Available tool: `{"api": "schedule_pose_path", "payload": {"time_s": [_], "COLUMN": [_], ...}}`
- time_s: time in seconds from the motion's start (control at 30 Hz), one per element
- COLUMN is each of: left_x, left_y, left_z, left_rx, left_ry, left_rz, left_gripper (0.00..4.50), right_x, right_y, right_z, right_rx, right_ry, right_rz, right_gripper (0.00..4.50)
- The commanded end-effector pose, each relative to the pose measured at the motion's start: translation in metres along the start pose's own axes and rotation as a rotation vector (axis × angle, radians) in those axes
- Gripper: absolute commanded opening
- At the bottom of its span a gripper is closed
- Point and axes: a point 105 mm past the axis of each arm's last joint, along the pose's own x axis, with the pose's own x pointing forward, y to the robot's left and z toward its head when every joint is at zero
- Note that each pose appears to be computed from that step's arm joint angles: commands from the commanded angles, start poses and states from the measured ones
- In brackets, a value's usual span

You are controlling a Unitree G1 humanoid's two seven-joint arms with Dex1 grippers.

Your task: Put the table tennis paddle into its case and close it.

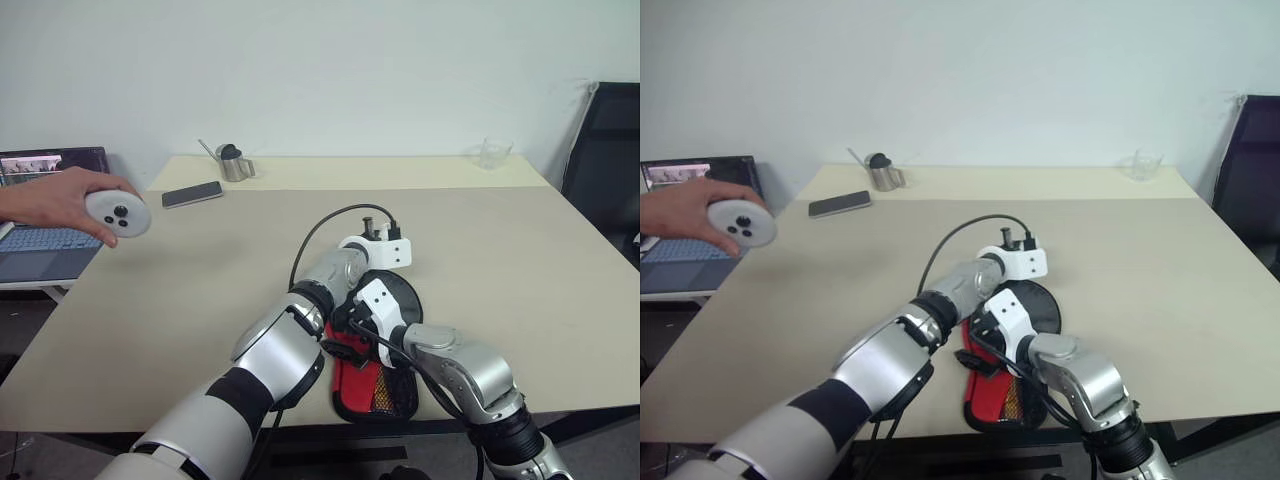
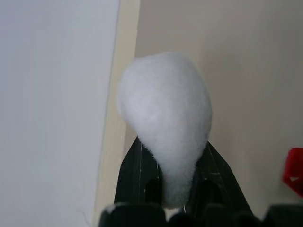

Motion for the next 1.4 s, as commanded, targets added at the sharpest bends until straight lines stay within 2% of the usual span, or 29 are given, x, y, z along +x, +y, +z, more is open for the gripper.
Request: {"api": "schedule_pose_path", "payload": {"time_s": [0.03,0.17,0.37,0.4,0.47,0.63,0.73,0.9,1.03,1.17,1.3,1.4], "left_x": [0.002,0.002,0.0,-0.001,-0.002,-0.005,-0.008,-0.012,-0.018,-0.03,-0.064,-0.09], "left_y": [0.023,0.014,-0.018,-0.021,-0.026,-0.027,-0.027,-0.012,0.004,0.036,0.071,0.067], "left_z": [0.035,0.033,0.007,0.004,-0.003,-0.018,-0.028,-0.044,-0.049,-0.054,-0.07,-0.086], "left_rx": [0.093,0.101,0.006,-0.016,-0.03,-0.001,-0.018,-0.217,-0.299,-0.378,-0.448,-0.45], "left_ry": [-0.116,-0.11,-0.02,-0.011,0.011,0.042,0.058,0.055,-0.004,-0.116,-0.281,-0.323], "left_rz": [0.067,0.036,-0.141,-0.154,-0.175,-0.173,-0.191,-0.186,-0.199,-0.206,-0.282,-0.37], "left_gripper": [0.27,0.27,0.27,0.83,1.3,3.2,4.19,4.19,4.19,4.19,4.19,4.19], "right_x": [0.004,0.005,0.008,0.008,0.01,0.013,0.013,0.007,-0.008,-0.034,-0.07,-0.09], "right_y": [0.008,0.007,0.005,0.005,0.005,0.005,0.002,-0.014,-0.032,-0.049,-0.06,-0.076], "right_z": [-0.011,-0.01,-0.009,-0.009,-0.009,-0.008,-0.007,0.002,0.01,0.023,0.035,0.049], "right_rx": [0.031,0.036,0.035,0.034,0.029,0.021,0.006,-0.025,-0.038,-0.047,-0.114,-0.129], "right_ry": [0.041,0.039,0.038,0.038,0.038,0.04,0.04,0.016,0.011,-0.024,-0.032,-0.069], "right_rz": [0.032,0.029,0.037,0.04,0.046,0.057,0.06,0.036,-0.009,-0.032,-0.048,-0.121], "right_gripper": [4.5,4.5,4.5,4.5,4.5,4.5,4.5,4.5,4.5,4.5,4.5,4.5]}}
